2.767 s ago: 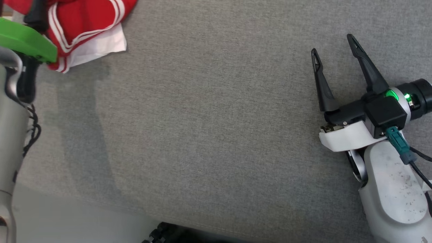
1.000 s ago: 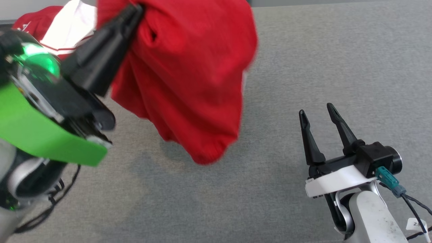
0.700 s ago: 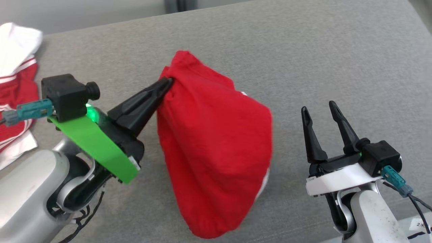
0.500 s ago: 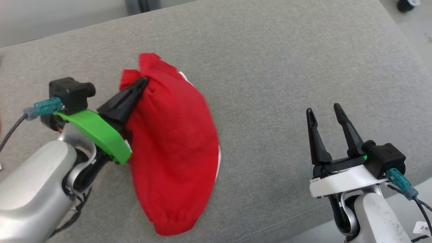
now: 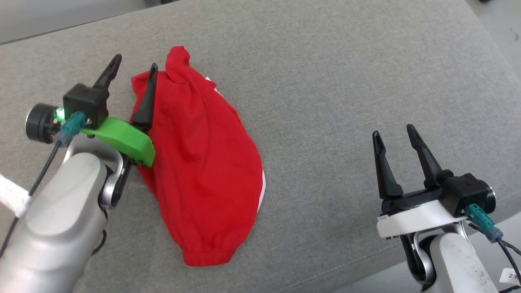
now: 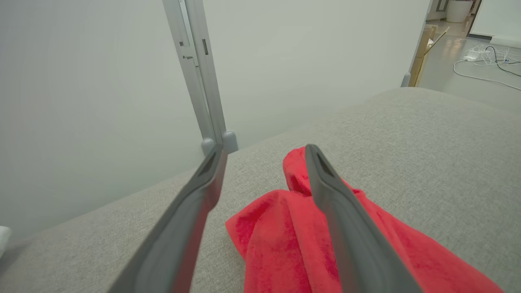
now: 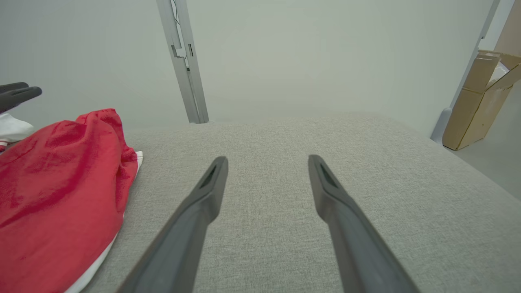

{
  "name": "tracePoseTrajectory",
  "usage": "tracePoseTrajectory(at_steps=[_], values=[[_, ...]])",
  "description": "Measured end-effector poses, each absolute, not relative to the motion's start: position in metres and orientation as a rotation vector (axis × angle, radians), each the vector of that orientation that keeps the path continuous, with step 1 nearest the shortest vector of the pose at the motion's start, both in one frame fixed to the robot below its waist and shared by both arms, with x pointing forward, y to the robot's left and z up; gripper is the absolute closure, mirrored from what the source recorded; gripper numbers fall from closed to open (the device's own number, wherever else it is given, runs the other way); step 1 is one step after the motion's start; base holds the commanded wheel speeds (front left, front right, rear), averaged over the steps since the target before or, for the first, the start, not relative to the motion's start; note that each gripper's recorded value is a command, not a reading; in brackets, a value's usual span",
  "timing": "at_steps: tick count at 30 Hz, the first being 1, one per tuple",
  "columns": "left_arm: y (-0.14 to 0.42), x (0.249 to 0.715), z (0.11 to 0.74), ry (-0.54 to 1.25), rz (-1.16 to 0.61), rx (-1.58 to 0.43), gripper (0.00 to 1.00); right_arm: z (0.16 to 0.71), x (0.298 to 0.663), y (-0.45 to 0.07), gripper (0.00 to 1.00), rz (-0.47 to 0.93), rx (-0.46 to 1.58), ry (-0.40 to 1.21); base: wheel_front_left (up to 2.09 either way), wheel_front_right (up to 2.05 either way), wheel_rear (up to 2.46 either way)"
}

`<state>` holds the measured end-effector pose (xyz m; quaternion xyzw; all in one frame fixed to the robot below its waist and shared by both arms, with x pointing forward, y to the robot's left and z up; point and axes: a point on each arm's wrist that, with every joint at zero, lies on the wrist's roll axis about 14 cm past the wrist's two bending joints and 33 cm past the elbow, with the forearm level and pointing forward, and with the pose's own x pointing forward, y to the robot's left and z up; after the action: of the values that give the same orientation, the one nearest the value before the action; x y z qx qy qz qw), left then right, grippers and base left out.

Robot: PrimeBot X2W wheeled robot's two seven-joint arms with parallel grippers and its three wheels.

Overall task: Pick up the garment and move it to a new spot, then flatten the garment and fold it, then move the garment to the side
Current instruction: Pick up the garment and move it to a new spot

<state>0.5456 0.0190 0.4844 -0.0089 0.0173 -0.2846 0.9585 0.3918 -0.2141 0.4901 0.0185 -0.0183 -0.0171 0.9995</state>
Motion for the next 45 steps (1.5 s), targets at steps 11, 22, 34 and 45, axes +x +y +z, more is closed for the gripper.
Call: tracePoseTrajectory(at_steps=[11, 22, 34, 45], values=[[0.103, 0.457, 0.509, -0.069, -0.314, -0.117, 0.0, 0.497, 0.389, -0.191, 0.0, 0.039, -0.015, -0.06, 0.0, 0.0, 0.0], [0.191, 0.348, 0.511, -0.093, 0.026, -0.118, 0.0, 0.509, 0.38, -0.155, 0.0, 0.147, -0.007, -0.095, 0.0, 0.0, 0.0], [0.223, 0.278, 0.509, -0.104, 0.12, -0.076, 0.0, 0.518, 0.371, -0.124, 0.0, 0.242, 0.021, -0.118, 0.0, 0.0, 0.0], [0.217, 0.284, 0.513, -0.117, 0.08, -0.079, 0.0, 0.502, 0.363, -0.131, 0.0, 0.218, 0.046, -0.065, 0.0, 0.0, 0.0]])
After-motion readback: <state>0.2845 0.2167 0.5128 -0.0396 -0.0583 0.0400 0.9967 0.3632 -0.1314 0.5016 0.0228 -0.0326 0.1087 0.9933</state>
